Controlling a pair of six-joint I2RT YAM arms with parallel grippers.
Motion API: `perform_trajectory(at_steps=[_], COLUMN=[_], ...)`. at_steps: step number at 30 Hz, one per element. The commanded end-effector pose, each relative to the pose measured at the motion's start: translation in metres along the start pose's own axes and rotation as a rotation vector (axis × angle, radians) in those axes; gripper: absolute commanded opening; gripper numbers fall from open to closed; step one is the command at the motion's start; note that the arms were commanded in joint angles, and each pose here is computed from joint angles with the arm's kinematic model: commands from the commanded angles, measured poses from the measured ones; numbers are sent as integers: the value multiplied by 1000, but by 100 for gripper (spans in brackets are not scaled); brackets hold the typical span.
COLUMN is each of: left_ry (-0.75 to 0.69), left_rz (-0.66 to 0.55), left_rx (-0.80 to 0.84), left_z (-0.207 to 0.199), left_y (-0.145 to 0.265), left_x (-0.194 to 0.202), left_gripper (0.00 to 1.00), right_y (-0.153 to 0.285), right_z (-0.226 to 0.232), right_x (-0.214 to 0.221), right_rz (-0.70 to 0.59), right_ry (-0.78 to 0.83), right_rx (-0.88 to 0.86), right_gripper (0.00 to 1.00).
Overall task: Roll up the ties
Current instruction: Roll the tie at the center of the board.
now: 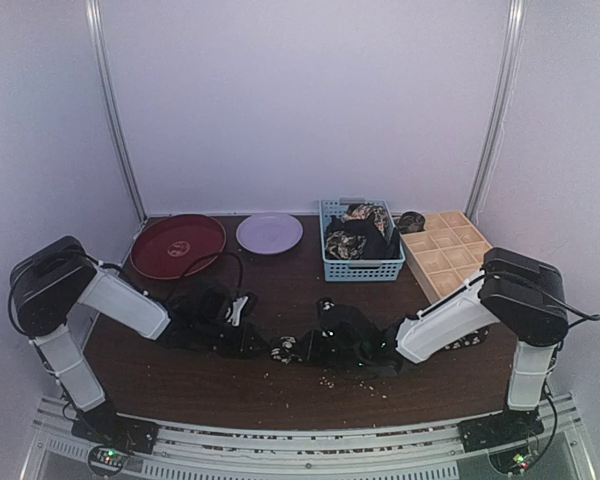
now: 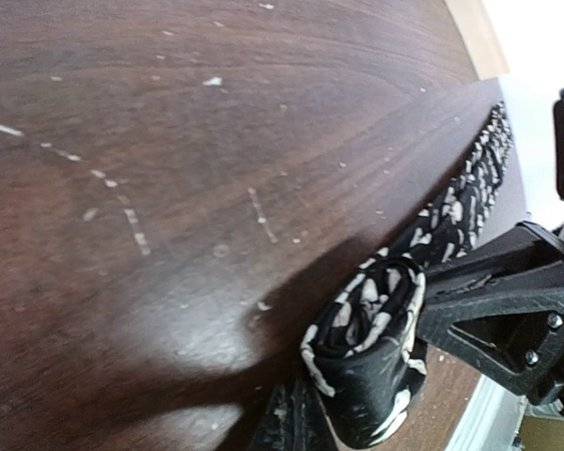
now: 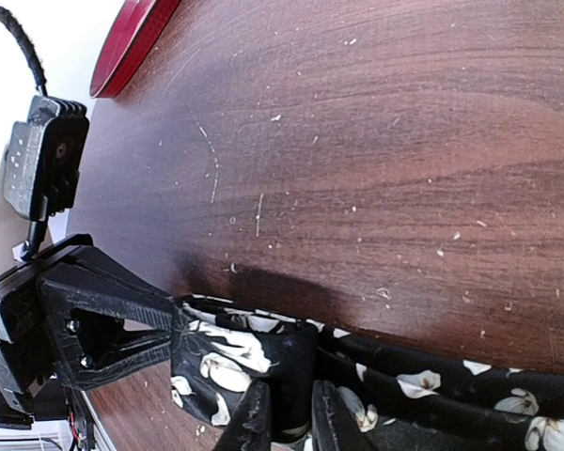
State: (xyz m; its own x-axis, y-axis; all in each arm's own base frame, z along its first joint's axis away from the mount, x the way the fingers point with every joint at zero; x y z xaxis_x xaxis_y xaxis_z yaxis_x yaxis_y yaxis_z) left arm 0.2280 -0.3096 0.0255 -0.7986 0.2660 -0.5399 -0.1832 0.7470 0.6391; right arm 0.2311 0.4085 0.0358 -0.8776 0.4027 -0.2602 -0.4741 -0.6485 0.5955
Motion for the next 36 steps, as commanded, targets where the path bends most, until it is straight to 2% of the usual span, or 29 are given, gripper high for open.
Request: perform_trajectory(at_steps=[1, 6, 13, 27, 36], left_ry=[-8, -10, -24, -57, -73], left_rz=[-47, -71, -93, -75, -48], left_rx=[120, 155, 173, 204, 197], left_z=[-18, -27, -35, -54, -60], left_y=[-3, 0, 4, -5, -18], left_x=[-7, -15, -26, -35, -36], left_gripper=[0, 0, 0, 0, 0], right_y=[6, 11, 12, 18, 29], right_z=[-17, -14, -12, -8, -22], right_x=[1, -1, -4, -6, -17], right_rz=[-7, -6, -12, -13, -64], right_ry=[24, 22, 35, 43, 50], right_rx=[54, 39, 35, -8, 31], right_gripper=[17, 22, 17, 17, 16])
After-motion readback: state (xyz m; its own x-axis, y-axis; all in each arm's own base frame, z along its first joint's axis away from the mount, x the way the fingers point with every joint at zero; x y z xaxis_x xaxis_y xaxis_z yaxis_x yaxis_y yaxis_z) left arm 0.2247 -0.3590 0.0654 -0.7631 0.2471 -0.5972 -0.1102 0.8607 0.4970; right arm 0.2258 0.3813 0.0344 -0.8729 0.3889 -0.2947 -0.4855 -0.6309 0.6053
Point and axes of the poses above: each gripper's point midway between its finger pads, its own y axis back along the fingers, its own z axis along the line the jaws close on, x = y × z, the point moved 1 cm from there along y, back along the fingers, and after that the axes turned 15 degrees about -y, right-handed, at the moved point
